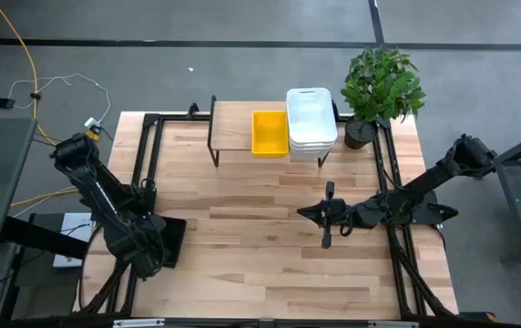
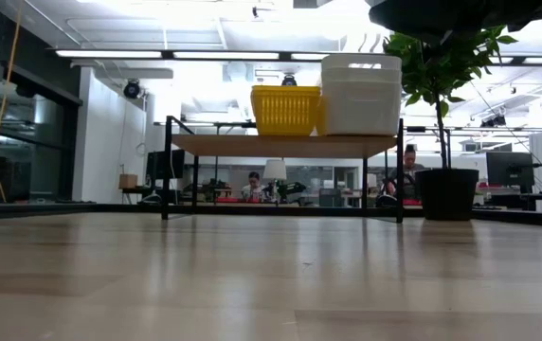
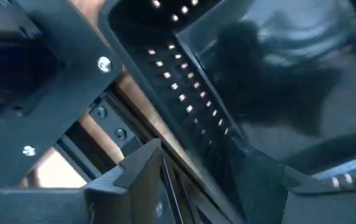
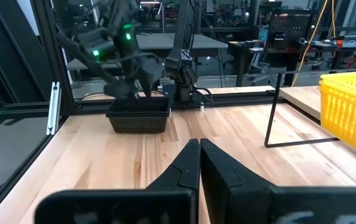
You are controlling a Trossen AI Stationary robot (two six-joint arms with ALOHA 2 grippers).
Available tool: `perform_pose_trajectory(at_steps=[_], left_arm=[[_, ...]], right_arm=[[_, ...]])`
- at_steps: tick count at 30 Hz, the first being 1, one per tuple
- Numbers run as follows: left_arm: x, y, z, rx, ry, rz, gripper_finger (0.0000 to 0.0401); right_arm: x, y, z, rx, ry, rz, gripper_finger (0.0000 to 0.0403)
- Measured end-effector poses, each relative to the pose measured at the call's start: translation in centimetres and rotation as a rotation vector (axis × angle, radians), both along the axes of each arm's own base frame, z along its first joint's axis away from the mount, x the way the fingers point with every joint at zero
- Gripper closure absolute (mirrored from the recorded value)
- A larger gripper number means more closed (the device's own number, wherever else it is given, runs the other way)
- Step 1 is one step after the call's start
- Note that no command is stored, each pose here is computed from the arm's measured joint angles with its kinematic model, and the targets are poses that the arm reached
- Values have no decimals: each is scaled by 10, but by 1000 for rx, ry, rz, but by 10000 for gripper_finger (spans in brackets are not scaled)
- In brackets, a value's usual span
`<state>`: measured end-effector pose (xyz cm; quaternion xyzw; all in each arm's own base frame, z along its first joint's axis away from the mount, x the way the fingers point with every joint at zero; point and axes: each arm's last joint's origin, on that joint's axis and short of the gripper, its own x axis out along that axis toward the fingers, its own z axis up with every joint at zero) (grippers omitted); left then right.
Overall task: Stack baskets on shelf by color
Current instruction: Put the stacked black bins on the shelf
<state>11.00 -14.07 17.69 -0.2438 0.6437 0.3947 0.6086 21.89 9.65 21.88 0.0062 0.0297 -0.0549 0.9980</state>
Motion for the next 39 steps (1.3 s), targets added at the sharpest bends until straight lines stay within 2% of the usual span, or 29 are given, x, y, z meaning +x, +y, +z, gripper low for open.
perform_pose_trajectory(at_steps=[7,14,17,22,25,29,34,37,39], left_arm=[[-2,2,-28,-79,-54,10,225],[-1,4,-31,-84,-82,0,242],[4,4,-28,-78,-92,-43,279],[17,8,-4,13,-134,-132,384],[27,13,22,102,-176,-166,387],[39,26,74,275,-281,-193,397],[58,55,146,580,-558,-184,398],[72,79,177,748,-655,-130,399],[84,98,189,807,-684,-38,400]], right_arm=[[0,0,0,38,-1,-2,402],[0,0,-1,37,2,-2,402],[0,0,-1,35,3,-3,402],[0,0,-1,34,4,-3,402],[0,0,-1,34,6,-3,402],[0,0,-1,34,7,-3,402],[0,0,-1,31,7,-3,402],[0,0,-1,33,7,-3,402],[0,0,-1,33,7,-3,402]])
